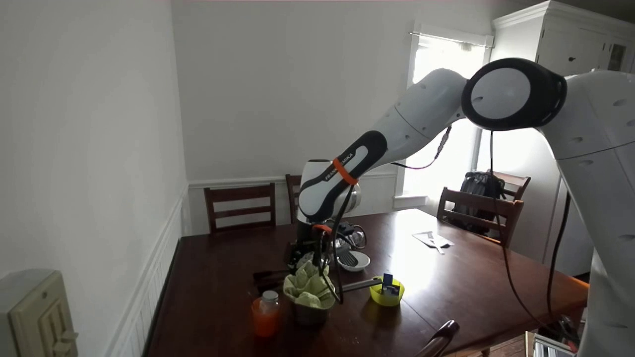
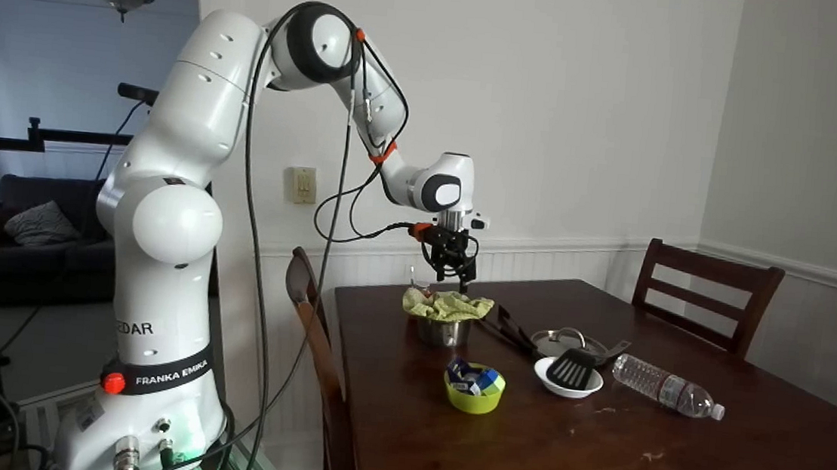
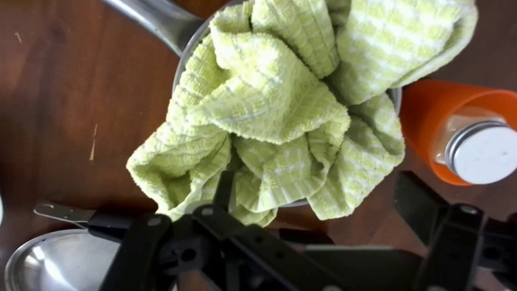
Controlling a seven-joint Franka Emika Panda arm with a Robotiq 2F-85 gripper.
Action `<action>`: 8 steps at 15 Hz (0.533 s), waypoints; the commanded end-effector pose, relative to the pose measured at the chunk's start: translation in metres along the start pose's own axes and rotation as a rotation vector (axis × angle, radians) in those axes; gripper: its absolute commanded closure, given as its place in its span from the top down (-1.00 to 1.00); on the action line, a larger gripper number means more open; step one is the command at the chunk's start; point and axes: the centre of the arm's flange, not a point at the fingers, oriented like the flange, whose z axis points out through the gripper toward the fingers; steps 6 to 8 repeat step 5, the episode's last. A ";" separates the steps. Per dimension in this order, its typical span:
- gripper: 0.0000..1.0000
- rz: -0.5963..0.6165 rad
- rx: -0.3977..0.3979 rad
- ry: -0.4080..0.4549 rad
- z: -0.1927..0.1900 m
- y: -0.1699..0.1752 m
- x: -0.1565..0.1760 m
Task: Put the towel inside the silver pot
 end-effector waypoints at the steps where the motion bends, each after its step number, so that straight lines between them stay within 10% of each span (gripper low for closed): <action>1: 1.00 0.065 0.015 0.074 -0.015 0.034 -0.017; 4: 1.00 0.052 0.101 0.223 -0.025 0.053 -0.022; 8: 1.00 0.065 0.041 0.155 -0.015 0.042 0.000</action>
